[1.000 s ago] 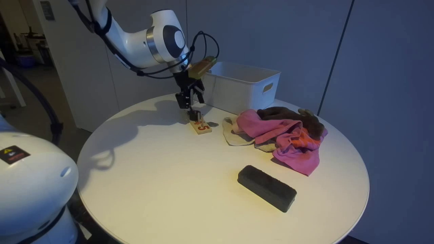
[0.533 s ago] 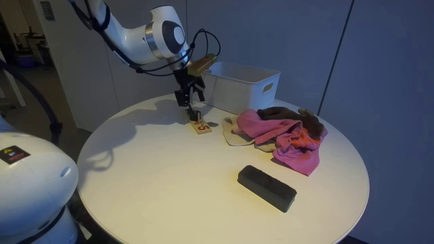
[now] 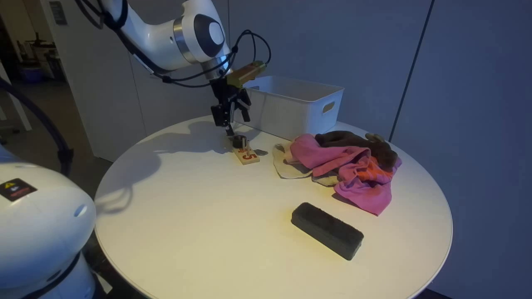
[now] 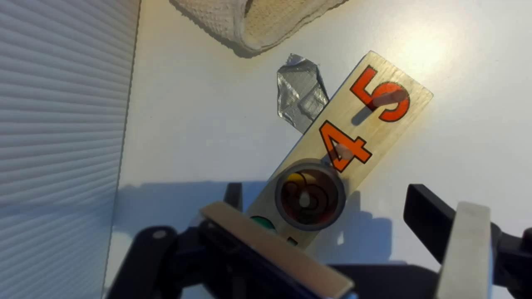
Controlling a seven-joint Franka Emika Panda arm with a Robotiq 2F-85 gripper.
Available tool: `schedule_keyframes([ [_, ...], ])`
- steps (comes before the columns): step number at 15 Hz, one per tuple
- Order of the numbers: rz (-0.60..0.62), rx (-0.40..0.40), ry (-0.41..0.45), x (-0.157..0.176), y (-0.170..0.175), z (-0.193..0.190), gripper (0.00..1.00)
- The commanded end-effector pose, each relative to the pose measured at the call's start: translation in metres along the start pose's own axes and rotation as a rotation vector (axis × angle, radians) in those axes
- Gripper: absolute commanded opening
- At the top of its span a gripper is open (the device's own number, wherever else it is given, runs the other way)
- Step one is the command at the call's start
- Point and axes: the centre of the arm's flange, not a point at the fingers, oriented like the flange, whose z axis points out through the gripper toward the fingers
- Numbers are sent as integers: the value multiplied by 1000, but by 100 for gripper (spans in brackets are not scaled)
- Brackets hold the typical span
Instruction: Move the black tape to the second right position, then the third right position and finally to the third right position
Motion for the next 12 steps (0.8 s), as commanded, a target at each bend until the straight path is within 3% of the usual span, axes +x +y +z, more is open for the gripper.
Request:
schedule_keyframes([
  [1, -15, 10, 25, 3, 9, 6, 100],
  [12, -29, 84, 81, 11, 28, 44, 100],
])
